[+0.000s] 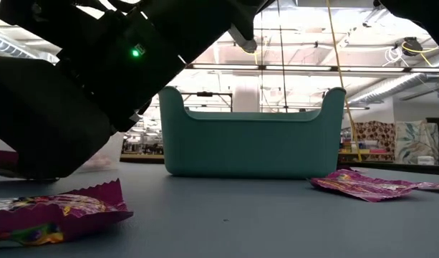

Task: Sort candy
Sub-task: Put the purple candy into the green bin

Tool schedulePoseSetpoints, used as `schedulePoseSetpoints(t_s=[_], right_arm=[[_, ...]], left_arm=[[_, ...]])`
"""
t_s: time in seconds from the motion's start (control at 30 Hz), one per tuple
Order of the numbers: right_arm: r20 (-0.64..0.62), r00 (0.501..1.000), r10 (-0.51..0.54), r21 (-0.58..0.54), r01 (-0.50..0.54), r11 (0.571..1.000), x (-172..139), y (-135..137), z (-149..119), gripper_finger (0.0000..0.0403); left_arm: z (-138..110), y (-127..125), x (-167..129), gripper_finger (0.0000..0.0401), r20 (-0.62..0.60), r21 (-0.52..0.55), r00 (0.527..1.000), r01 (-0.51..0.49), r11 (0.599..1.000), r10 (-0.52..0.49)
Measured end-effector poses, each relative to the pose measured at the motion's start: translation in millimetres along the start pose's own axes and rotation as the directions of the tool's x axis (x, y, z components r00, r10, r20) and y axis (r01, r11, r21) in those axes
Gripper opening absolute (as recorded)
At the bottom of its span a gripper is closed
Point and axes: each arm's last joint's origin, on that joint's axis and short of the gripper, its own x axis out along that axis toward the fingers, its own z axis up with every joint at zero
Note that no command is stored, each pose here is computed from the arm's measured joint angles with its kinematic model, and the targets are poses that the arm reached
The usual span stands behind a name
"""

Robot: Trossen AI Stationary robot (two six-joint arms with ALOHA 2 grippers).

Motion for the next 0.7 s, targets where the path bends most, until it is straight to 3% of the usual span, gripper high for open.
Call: schedulePoseSetpoints(t_s=[0.1,0.33,0.53,0.7], right_arm=[[0.0,1.0,0.0,0.0,0.0,1.0,0.0,0.0,0.0,0.0],[-0.001,1.0,0.0,0.004,0.0,1.0,-0.1,0.2,-0.1,0.0],[-0.008,1.0,-0.004,-0.005,0.004,1.0,-7.5,1.0,4.1,0.0008],[-0.082,0.996,-0.024,-0.035,0.021,0.999,-45.0,0.9,19.3,0.0063]], left_arm=[[0.7,0.1,0.7,0.0167,-0.003,0.021,1.0,-0.001,1.0,0.001],[0.6,-0.8,0.7,0.0014,-0.012,0.035,1.0,0.009,0.999,-0.009],[1.3,-0.7,0.9,0.0005,0.002,0.032,1.0,0.005,0.999,-0.005],[13.5,-3.5,-10.5,0.0003,0.086,-0.03,0.996,0.014,0.999,-0.011]])
